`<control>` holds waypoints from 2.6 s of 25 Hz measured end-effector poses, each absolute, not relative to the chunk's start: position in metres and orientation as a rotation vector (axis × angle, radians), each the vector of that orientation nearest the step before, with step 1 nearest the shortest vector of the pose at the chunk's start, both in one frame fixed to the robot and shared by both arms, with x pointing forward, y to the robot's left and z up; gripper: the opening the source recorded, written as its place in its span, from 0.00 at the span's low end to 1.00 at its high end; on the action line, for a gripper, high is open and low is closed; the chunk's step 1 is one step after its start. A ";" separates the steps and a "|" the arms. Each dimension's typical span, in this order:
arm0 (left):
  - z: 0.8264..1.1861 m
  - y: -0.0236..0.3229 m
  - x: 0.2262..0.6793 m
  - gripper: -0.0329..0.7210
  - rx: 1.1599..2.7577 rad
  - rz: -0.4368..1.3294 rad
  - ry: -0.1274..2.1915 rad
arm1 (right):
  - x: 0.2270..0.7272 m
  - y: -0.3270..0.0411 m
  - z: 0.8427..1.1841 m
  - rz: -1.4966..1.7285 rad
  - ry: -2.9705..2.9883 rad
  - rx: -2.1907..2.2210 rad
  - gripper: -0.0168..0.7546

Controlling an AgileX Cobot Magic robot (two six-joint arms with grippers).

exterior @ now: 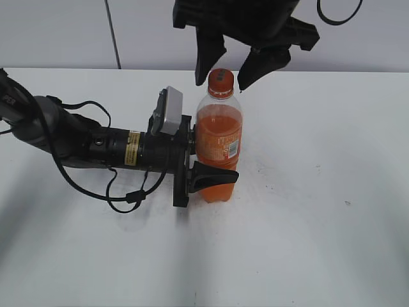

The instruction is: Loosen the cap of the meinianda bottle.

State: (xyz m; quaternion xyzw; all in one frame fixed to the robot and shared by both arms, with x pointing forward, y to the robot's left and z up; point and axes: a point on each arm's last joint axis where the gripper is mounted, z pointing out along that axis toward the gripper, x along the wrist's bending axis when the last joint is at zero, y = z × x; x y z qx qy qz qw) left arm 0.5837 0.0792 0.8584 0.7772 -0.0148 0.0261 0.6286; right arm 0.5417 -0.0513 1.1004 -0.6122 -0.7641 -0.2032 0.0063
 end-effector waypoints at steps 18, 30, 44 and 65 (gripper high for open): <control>0.858 0.079 0.583 0.57 1.781 0.060 -0.035 | 0.539 -0.052 1.100 -0.606 -2.860 -1.304 0.38; 0.859 0.079 0.583 0.56 1.778 0.069 -0.048 | 0.539 -0.052 1.100 -0.549 -3.285 -0.184 0.38; 0.858 0.078 0.584 0.56 1.782 0.066 -0.029 | 0.540 -0.053 1.100 -0.473 -3.346 0.346 0.38; 0.858 0.078 0.584 0.56 1.781 0.066 -0.030 | 0.531 -0.059 1.118 -0.518 -3.372 0.364 0.37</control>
